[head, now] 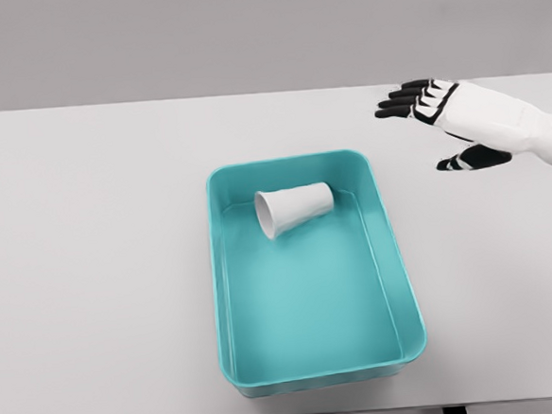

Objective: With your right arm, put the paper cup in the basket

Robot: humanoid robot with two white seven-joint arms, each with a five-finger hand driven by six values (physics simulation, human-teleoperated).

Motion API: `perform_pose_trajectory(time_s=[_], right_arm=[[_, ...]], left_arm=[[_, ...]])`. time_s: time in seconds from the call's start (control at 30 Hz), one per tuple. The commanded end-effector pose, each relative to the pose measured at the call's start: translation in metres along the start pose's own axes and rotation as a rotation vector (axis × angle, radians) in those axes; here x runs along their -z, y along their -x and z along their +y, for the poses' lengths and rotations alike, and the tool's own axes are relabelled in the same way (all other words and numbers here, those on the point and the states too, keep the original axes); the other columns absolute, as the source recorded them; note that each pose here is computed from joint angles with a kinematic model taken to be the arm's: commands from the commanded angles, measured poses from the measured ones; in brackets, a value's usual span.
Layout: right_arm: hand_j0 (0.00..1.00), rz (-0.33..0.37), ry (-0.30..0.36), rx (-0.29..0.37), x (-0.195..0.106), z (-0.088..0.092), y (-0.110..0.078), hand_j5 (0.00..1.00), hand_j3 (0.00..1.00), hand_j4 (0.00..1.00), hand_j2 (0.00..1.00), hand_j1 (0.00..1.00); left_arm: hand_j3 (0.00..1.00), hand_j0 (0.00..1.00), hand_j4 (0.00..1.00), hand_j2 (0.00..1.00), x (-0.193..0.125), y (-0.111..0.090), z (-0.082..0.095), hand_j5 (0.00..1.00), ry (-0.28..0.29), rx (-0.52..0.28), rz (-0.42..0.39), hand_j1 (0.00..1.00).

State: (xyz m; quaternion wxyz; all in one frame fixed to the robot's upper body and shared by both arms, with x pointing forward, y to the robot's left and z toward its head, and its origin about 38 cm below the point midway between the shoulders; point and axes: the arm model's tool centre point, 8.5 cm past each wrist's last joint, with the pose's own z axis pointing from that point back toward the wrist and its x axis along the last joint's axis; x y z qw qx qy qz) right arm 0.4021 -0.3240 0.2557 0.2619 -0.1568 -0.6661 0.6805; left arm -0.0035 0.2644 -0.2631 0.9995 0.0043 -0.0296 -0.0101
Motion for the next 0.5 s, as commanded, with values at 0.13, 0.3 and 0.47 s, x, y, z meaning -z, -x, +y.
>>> perform_pose_trajectory(time_s=[0.13,0.3,0.47], right_arm=[[1.00,0.049,-0.116,-0.006,-0.027,0.007,0.005,1.00,1.00,1.00,1.00,1.00],[1.00,0.051,-0.129,0.006,-0.029,0.014,0.004,1.00,1.00,1.00,1.00,1.00],[1.00,0.053,-0.145,0.031,-0.032,0.026,0.003,1.00,1.00,1.00,1.00,1.00]], left_arm=[[1.00,1.00,1.00,1.00,0.000,0.000,0.000,1.00,0.000,0.000,0.001,1.00],[1.00,1.00,1.00,1.00,0.000,0.000,0.000,1.00,0.000,0.000,0.001,1.00],[1.00,1.00,1.00,1.00,-0.001,0.011,0.000,1.00,-0.002,-0.008,0.022,1.00]])
